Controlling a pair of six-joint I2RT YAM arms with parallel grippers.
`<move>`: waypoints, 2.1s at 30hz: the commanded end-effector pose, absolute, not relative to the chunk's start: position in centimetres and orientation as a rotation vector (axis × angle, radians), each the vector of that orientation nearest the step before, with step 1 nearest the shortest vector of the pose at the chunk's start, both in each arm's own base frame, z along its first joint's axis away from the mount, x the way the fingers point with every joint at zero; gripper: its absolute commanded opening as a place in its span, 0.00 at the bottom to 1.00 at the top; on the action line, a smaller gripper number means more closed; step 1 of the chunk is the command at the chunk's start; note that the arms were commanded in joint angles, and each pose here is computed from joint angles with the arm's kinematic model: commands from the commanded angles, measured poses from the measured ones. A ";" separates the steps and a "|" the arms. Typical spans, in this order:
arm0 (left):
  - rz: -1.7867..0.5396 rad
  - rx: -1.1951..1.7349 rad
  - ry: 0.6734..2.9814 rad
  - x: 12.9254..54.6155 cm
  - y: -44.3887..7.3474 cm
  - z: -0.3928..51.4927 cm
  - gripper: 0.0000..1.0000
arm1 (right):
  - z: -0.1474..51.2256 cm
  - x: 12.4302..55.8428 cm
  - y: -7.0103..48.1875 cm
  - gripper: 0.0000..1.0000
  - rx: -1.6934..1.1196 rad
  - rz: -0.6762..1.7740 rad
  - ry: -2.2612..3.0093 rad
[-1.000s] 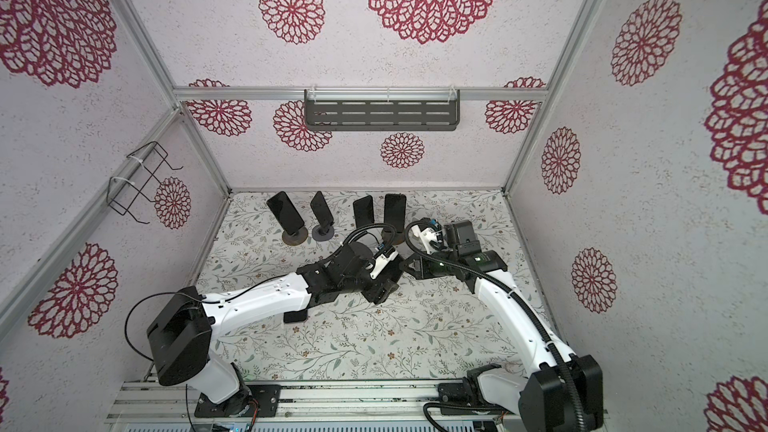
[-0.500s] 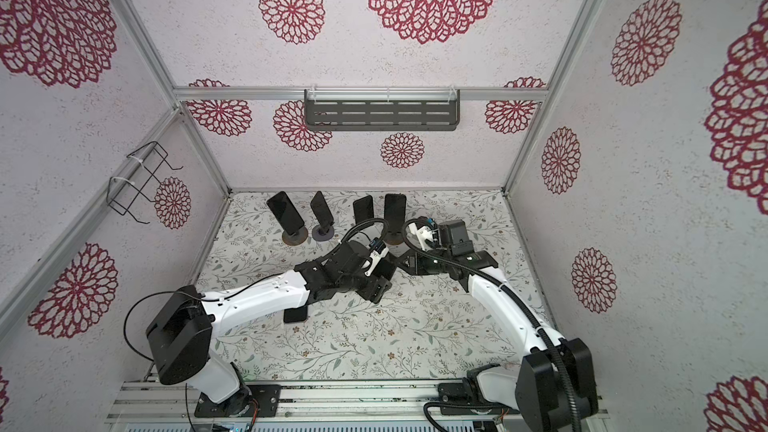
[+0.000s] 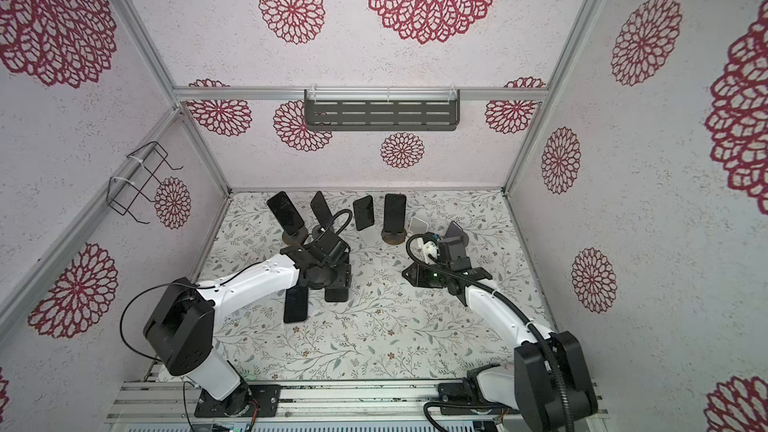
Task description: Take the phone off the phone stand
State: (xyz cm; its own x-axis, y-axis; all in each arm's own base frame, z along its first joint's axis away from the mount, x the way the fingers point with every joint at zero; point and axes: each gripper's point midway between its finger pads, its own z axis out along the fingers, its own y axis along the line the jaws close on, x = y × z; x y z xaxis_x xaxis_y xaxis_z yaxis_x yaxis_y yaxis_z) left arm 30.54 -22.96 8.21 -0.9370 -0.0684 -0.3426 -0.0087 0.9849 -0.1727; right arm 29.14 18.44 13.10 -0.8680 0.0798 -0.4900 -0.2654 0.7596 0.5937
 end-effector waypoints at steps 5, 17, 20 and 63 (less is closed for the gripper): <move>-0.113 -0.186 2.854 30.0 -20.9 6.1 0.23 | 14.0 30.1 18.4 0.27 -0.155 0.911 2.397; -0.042 -0.229 2.918 28.5 -19.7 2.9 0.26 | 13.4 29.9 18.7 0.27 -0.191 0.929 2.395; -0.016 -0.226 2.933 28.2 -19.4 2.4 0.28 | 13.3 29.9 18.7 0.28 -0.191 0.929 2.397; -0.164 -0.240 2.744 28.9 -14.9 10.1 0.91 | 11.0 28.1 28.7 0.29 -0.233 1.010 2.312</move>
